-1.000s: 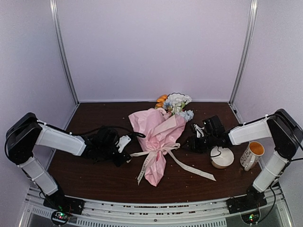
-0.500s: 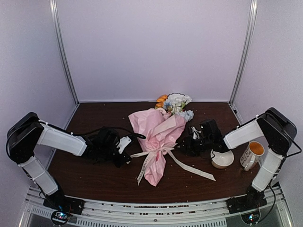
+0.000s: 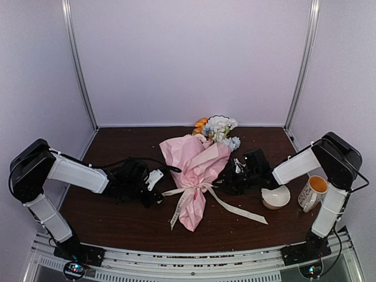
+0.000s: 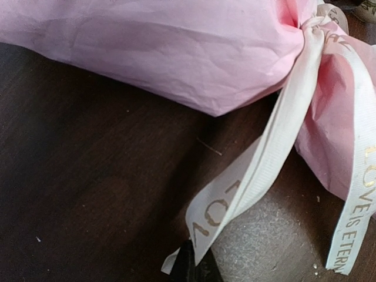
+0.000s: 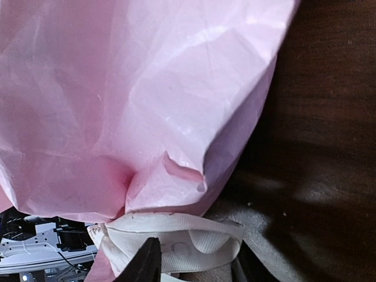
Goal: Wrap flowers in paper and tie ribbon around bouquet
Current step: Tie the half-tied ribbon around the folded bouquet.
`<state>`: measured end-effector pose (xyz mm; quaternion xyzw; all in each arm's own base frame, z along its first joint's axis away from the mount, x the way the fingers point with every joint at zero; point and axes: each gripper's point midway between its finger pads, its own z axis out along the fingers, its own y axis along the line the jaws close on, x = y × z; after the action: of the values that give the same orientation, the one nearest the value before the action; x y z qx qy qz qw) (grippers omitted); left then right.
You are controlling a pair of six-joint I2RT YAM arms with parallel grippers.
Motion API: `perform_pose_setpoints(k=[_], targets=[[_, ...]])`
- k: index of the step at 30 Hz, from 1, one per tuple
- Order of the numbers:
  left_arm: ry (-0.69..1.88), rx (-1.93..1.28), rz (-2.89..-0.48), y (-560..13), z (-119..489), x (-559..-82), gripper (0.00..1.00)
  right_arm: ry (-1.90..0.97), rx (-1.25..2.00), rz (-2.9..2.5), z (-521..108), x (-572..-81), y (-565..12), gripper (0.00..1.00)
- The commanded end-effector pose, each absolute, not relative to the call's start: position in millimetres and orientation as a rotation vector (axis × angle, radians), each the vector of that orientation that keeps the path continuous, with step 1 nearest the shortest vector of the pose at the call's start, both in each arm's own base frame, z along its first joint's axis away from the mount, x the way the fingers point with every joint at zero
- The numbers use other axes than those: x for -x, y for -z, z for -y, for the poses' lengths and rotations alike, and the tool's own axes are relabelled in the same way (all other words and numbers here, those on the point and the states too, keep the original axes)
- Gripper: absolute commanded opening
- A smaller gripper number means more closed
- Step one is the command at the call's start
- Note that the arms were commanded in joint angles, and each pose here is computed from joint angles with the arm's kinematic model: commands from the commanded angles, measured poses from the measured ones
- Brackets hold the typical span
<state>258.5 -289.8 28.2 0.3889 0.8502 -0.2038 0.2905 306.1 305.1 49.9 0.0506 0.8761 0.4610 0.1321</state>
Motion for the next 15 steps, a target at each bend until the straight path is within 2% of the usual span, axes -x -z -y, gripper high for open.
perform_pose_setpoints(k=[1, 2, 4, 5, 15], targets=[[0.555, -1.035, -2.244, -33.1, 296.0, -262.8, 0.0, -1.366, -0.176, -2.519, -313.2, -315.0, -56.0, 0.33], [0.555, -1.036, -2.245, -32.8, 295.9, -262.5, 0.0, -1.358, -0.184, -2.523, -312.6, -315.0, -54.1, 0.27], [0.555, -1.036, -2.245, -32.8, 296.0, -262.5, 0.0, -1.353, -0.191, -2.521, -312.2, -316.6, -53.8, 0.07], [0.554, -1.035, -2.245, -32.8, 295.9, -262.5, 0.0, -1.354, -0.192, -2.517, -312.1, -317.4, -54.9, 0.0], [0.483, -1.03, -2.274, -25.3, 285.4, -263.7, 0.0, -1.068, -0.129, -2.551, -265.0, -323.6, -57.8, 0.0]])
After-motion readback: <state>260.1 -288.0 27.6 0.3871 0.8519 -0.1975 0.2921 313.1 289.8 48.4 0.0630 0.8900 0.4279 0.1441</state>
